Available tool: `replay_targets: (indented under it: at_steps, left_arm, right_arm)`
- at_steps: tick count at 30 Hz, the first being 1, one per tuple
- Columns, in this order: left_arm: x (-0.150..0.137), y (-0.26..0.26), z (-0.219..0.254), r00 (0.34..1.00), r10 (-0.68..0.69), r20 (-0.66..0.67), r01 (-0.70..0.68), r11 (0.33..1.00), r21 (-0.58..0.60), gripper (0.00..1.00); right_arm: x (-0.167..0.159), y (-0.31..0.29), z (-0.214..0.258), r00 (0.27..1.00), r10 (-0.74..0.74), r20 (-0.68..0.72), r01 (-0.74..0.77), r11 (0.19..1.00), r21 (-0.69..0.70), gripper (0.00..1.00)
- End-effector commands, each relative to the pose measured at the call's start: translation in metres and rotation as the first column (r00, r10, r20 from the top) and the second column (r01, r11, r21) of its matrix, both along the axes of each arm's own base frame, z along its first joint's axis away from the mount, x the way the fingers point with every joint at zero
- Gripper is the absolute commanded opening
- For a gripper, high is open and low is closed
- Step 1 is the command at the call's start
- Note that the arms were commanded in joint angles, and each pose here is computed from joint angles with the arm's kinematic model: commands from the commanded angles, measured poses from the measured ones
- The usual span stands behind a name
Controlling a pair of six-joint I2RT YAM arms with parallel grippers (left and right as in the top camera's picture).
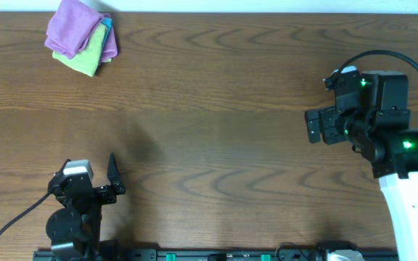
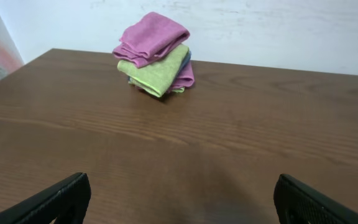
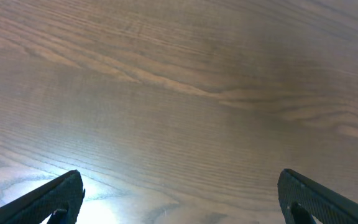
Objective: Fold the cloth
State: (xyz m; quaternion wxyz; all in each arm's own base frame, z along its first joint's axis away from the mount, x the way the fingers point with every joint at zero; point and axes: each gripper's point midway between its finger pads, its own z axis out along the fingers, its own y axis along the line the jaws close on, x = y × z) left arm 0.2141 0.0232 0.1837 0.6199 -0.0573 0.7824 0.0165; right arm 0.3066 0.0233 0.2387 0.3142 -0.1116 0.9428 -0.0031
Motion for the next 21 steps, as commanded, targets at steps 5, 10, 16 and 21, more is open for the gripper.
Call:
replay_targets:
  at_steps: [5,10,16,21]
  left_arm:
    - [0.003,0.000,-0.021,0.999,0.010,-0.033,-0.012,0.999,-0.036,0.95]
    - [0.006,-0.005,-0.039,0.998,-0.023,-0.064,0.020,0.999,-0.044,0.95]
    - [0.014,-0.001,-0.060,0.998,0.003,-0.063,-0.008,0.997,-0.079,0.95]
    - [0.013,0.012,-0.061,0.994,0.088,-0.060,-0.094,0.990,-0.101,0.95]
  right_arm:
    - [-0.001,-0.003,0.002,1.000,-0.003,0.007,0.003,1.000,-0.006,0.99]
    - [-0.001,-0.003,0.002,1.000,-0.003,0.007,0.003,1.000,-0.006,0.99]
    - [-0.001,-0.003,0.002,1.000,-0.003,0.007,0.003,1.000,-0.006,0.99]
    - [-0.001,-0.003,0.002,1.000,-0.003,0.007,0.003,1.000,-0.006,0.99]
